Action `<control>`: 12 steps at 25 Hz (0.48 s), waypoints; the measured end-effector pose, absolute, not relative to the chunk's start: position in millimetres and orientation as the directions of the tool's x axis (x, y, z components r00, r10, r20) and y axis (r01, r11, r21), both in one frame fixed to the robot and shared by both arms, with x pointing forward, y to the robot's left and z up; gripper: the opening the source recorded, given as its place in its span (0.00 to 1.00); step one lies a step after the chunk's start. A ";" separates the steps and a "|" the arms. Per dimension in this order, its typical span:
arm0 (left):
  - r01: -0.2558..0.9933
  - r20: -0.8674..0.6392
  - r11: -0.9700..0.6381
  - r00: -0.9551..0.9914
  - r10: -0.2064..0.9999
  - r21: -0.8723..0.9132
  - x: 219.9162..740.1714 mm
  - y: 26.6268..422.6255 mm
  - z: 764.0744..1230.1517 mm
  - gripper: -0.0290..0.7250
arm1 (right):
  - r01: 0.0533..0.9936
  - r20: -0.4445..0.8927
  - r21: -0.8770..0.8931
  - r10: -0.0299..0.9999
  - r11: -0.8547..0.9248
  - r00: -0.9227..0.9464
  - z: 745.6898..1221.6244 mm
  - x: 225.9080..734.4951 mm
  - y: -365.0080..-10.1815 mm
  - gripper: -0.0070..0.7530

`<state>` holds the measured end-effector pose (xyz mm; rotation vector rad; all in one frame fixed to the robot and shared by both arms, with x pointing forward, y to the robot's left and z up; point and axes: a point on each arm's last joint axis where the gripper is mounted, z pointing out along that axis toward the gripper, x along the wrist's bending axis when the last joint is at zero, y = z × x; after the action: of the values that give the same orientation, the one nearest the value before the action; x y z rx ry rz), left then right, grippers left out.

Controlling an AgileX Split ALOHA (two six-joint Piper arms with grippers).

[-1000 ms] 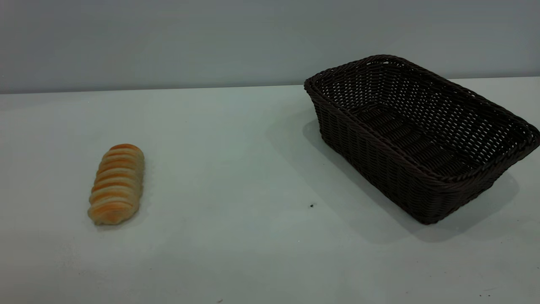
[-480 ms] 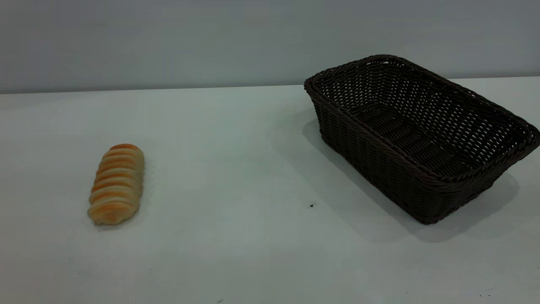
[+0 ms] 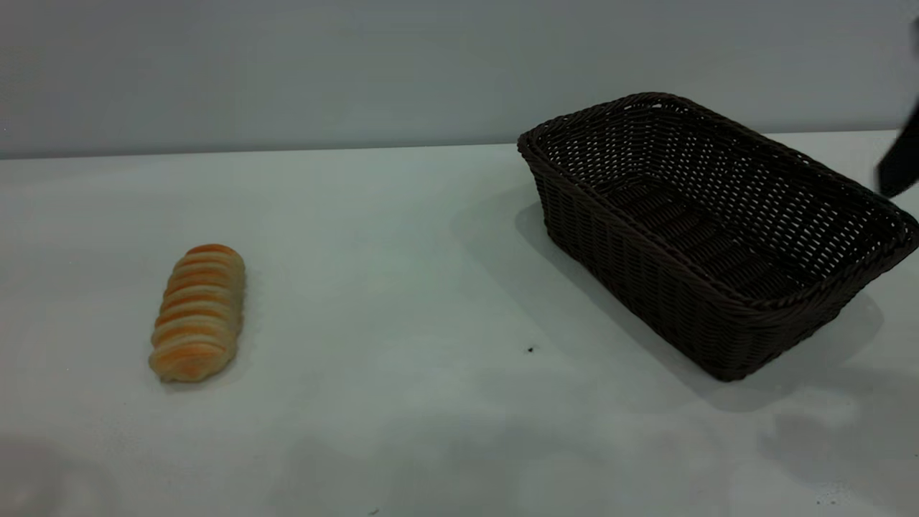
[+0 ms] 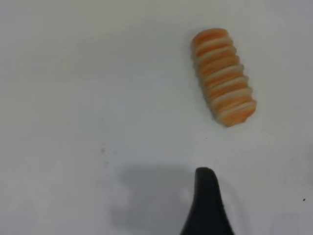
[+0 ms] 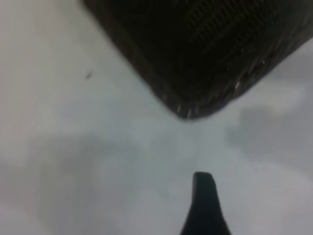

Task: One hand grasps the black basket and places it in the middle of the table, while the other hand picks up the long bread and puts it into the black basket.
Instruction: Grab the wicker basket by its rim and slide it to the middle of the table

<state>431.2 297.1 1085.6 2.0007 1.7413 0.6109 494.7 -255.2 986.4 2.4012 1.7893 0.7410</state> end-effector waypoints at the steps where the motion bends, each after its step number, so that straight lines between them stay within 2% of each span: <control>1: 0.809 0.049 -0.130 0.125 0.991 0.573 431.9 296.5 1085.0 0.82 | 0.887 0.339 0.296 0.907 -0.356 0.251 976.0 505.1 -254.7 0.79; 7: 0.803 0.033 -0.143 0.152 0.988 0.578 432.3 293.8 1085.1 0.82 | 0.848 0.320 0.162 0.840 -0.505 0.439 922.6 542.4 -259.6 0.78; 12: 0.793 0.030 -0.144 0.157 0.987 0.592 433.4 293.1 1085.9 0.82 | 0.759 0.361 0.107 0.737 -0.642 0.572 899.5 554.8 -279.5 0.78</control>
<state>433.4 293.1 1085.9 1.9988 1.6898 0.5869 554.8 -279.5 899.5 2.8375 1.3521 0.6077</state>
